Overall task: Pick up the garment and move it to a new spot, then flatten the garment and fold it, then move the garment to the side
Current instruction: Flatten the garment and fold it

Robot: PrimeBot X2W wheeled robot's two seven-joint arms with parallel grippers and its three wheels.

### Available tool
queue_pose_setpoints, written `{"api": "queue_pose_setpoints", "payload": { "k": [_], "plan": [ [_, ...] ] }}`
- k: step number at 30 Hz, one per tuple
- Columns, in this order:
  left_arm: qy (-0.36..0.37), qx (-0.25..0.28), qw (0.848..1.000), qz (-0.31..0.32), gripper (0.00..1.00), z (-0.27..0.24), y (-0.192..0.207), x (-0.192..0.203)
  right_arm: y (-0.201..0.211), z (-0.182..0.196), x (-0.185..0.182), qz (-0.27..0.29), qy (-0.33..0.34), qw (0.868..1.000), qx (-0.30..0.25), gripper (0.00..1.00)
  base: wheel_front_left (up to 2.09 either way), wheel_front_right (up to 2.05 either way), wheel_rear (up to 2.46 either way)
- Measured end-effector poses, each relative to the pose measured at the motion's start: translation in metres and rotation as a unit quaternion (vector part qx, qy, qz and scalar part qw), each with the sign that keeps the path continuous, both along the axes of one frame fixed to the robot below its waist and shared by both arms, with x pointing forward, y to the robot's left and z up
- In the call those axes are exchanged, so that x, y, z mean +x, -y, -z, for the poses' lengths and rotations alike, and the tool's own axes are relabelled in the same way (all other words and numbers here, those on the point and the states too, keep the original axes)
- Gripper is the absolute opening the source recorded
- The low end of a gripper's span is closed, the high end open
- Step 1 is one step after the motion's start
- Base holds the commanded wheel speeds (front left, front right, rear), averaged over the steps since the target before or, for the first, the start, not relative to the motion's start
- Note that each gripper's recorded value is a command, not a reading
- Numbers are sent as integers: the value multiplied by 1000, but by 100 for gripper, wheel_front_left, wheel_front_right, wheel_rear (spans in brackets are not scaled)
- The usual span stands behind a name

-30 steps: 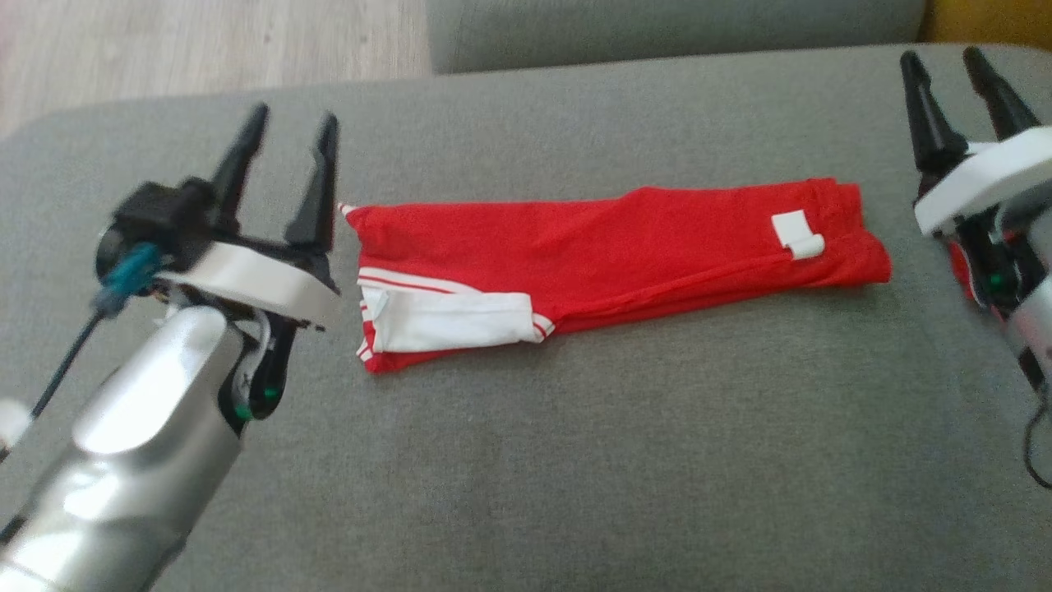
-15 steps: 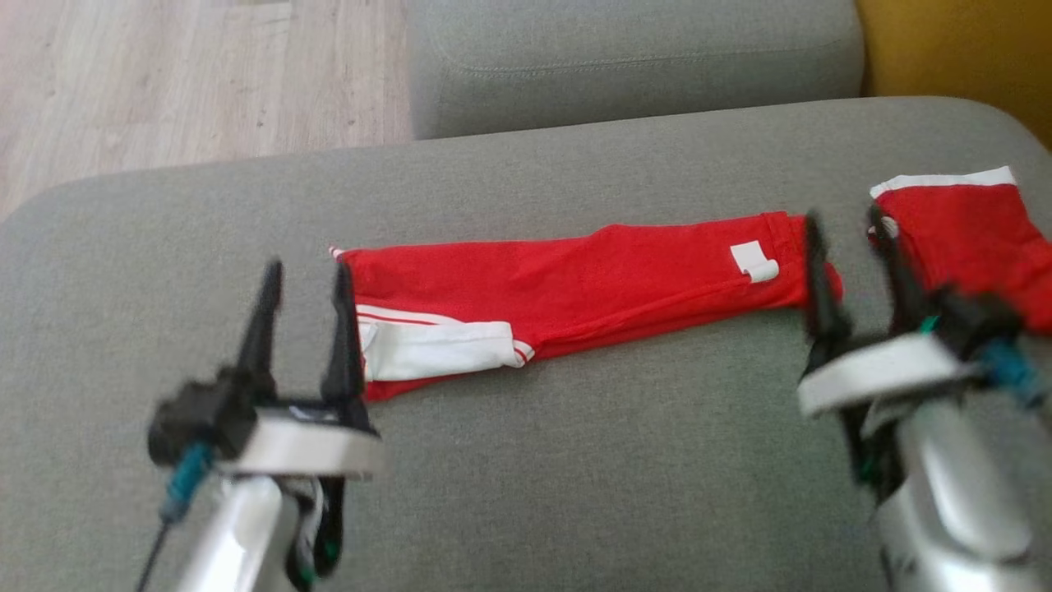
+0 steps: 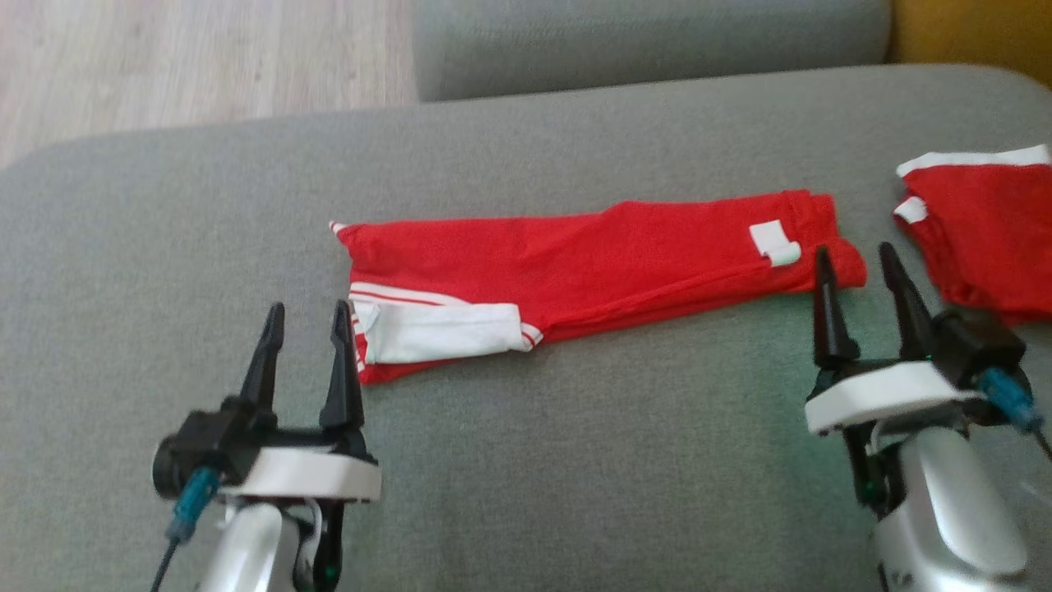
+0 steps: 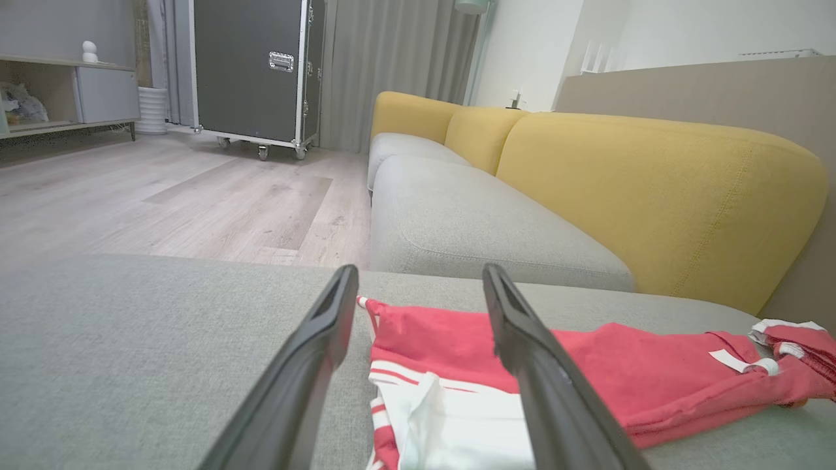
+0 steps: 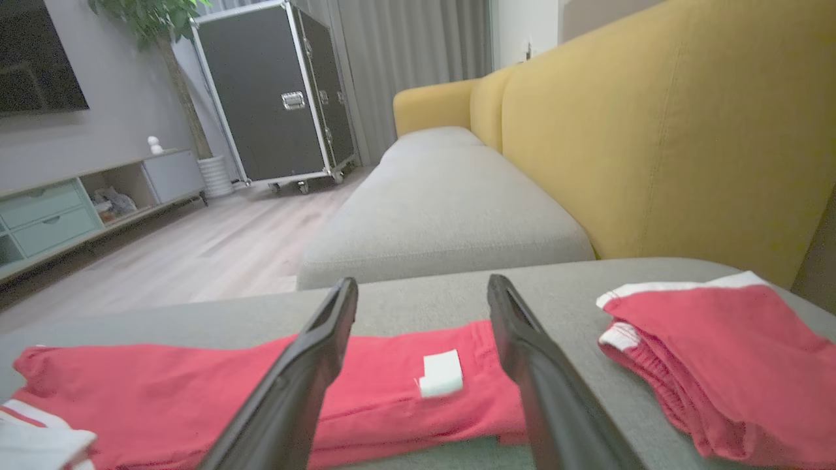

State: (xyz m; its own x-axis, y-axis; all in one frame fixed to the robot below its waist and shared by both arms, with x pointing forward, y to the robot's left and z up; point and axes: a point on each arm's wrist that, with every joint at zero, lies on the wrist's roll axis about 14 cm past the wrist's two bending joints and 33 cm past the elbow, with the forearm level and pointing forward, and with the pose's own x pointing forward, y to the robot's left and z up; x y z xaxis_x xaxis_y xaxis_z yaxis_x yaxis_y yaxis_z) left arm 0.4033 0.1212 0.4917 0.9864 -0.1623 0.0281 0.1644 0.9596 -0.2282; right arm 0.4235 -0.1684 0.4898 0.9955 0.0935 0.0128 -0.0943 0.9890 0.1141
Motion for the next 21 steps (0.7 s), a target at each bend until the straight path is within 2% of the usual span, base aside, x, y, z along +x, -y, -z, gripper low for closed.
{"api": "queue_pose_setpoints", "payload": {
  "k": [4,7,10,17,21],
  "plan": [
    [4,4,1000,8,100,0,2,14,19,27,21,31,-56,998,-2,100,0,0,0],
    [10,0,1000,11,100,-2,3,25,32,42,43,56,-98,993,19,100,0,0,0],
    [5,0,1000,7,100,2,-2,30,31,63,57,60,-141,988,27,100,0,0,0],
    [-17,3,1000,-6,100,19,-14,30,38,116,61,71,-230,970,16,100,0,0,0],
    [-16,5,1000,-9,100,19,-17,34,35,129,64,71,-250,965,16,100,0,0,0]
  ]
}}
